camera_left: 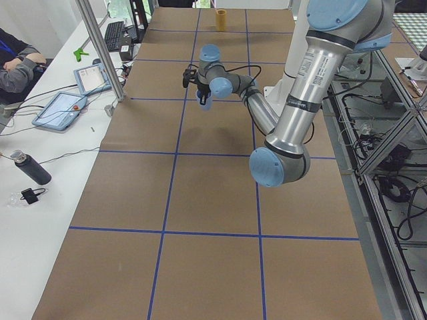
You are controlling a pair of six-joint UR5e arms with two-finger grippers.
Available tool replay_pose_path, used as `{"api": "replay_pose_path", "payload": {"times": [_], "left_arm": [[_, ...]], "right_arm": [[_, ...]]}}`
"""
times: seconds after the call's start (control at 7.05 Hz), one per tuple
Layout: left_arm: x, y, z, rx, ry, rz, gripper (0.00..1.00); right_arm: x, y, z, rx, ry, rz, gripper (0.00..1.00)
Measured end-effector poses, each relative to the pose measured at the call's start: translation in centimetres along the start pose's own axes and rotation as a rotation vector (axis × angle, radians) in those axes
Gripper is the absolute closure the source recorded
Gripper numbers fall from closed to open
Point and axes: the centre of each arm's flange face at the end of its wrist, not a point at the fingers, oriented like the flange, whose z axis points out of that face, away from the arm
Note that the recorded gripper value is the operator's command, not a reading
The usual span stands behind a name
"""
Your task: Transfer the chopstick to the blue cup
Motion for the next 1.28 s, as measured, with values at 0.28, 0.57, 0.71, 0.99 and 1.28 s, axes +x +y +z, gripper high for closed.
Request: {"api": "replay_pose_path", "payload": {"times": [0.28, 0.57, 0.71, 0.99, 1.28], "left_arm": [[12.0, 3.2, 5.3, 0.015, -0.07, -0.058, 1.0], [15.6, 3.9, 8.8, 0.023, -0.121, -0.065, 1.0], [15.8, 3.9, 9.6, 0.022, -0.133, -0.063, 1.0], [15.6, 4.0, 10.5, 0.017, -0.147, -0.061, 0.99], [15.6, 4.1, 11.7, 0.021, -0.135, -0.055, 0.02]], "right_arm": [[0.1, -0.1, 0.2, -0.003, 0.001, 0.003, 0.0], [0.2, -0.3, 0.2, -0.003, 0.001, 0.004, 0.0], [0.2, -0.3, 0.3, -0.003, 0.001, 0.005, 0.0], [0.2, -0.3, 0.3, -0.004, 0.001, 0.006, 0.0], [0.3, -0.3, 0.3, -0.004, 0.001, 0.006, 0.0]]}}
